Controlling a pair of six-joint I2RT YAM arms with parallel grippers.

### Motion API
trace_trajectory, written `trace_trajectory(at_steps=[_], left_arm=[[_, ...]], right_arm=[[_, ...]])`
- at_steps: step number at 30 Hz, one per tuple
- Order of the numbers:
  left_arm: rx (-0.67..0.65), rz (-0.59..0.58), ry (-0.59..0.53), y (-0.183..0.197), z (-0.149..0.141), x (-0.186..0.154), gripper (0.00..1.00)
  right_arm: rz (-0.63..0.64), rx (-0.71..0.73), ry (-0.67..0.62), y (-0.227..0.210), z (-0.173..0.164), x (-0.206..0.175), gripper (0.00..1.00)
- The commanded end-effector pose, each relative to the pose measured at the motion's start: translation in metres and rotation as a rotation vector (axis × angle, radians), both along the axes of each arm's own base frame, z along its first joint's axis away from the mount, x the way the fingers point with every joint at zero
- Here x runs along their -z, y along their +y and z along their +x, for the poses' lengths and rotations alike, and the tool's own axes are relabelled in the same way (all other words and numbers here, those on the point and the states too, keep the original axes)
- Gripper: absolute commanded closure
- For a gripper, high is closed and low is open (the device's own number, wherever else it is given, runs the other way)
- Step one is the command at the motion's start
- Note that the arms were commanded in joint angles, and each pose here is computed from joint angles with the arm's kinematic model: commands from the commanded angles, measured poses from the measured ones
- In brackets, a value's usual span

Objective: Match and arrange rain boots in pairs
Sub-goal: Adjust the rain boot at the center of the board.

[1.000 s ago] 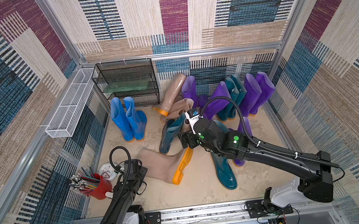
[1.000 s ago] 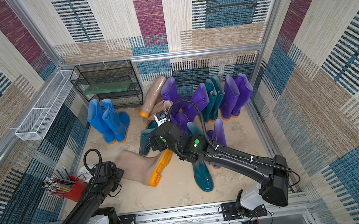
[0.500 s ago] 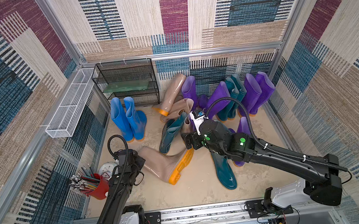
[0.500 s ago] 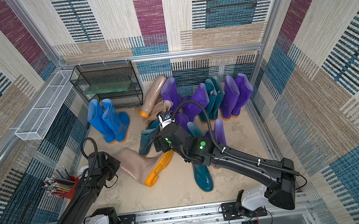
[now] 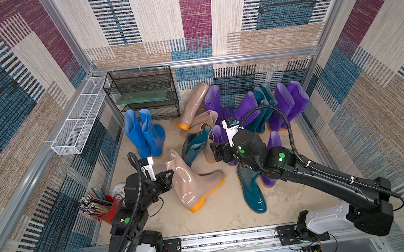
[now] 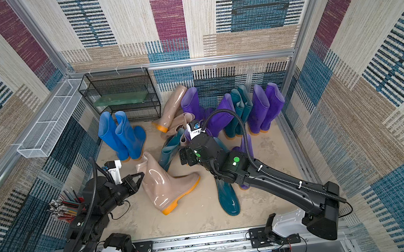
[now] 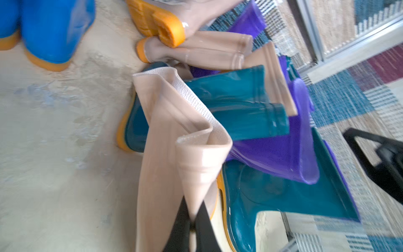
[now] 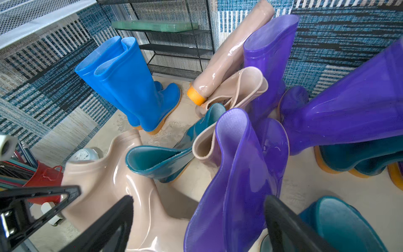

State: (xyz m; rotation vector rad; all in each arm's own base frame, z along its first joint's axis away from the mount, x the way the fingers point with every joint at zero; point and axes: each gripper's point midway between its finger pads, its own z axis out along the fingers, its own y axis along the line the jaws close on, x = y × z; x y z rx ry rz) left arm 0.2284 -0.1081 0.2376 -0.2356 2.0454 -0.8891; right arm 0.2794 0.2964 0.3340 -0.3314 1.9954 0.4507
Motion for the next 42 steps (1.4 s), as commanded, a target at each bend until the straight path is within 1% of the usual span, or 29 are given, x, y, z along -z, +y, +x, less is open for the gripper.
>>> trace_trajectory(at_steps=[1,9,13,14,16,18,21,26,29,33,36,39,42], left_arm=[[0.164,-0.019,-0.083,-0.027,-0.015,-0.015,1.00],[0.374,-0.026,-0.109,-0.066,-0.052,-0.014,1.00],[0.437,-0.023,-0.110,-0.076,-0.064,-0.013,0.92],[0.449,-0.023,-0.111,-0.079,-0.067,-0.013,0.89],[0.462,-0.019,-0.114,-0.081,-0.071,-0.012,0.77],[0.481,-0.020,-0.119,-0.084,-0.076,-0.012,0.68],[0.499,-0.012,-0.117,-0.085,-0.083,-0.011,0.51],[0.519,0.009,-0.132,-0.085,-0.089,-0.021,0.31],[0.529,0.028,-0.146,-0.086,-0.089,-0.030,0.30],[0.566,0.037,-0.156,-0.091,-0.091,-0.039,0.30],[0.550,0.053,-0.167,-0.089,-0.088,-0.043,0.30],[0.524,0.102,-0.192,-0.083,-0.084,-0.050,0.28],[0.523,0.156,-0.204,-0.083,-0.078,-0.059,0.28]], right_arm=[[0.030,0.014,-0.034,-0.005,0.001,-0.010,0.04],[0.045,0.017,-0.046,-0.012,-0.003,-0.014,0.03],[0.044,0.017,-0.044,-0.014,-0.003,-0.012,0.03],[0.044,0.017,-0.044,-0.014,-0.004,-0.012,0.03],[0.044,0.017,-0.043,-0.014,-0.004,-0.012,0.03],[0.044,0.016,-0.044,-0.015,-0.005,-0.013,0.03],[0.041,0.023,-0.052,-0.018,-0.004,-0.015,0.03],[0.041,0.015,-0.052,-0.015,-0.003,-0.014,0.03],[0.036,0.009,-0.049,-0.011,-0.002,-0.012,0.03],[0.038,0.001,-0.053,-0.008,-0.001,-0.013,0.03],[0.032,0.001,-0.058,-0.007,0.000,-0.015,0.03],[0.022,0.010,-0.064,-0.009,0.002,-0.014,0.03],[0.029,0.011,-0.067,-0.009,0.003,-0.016,0.03]])
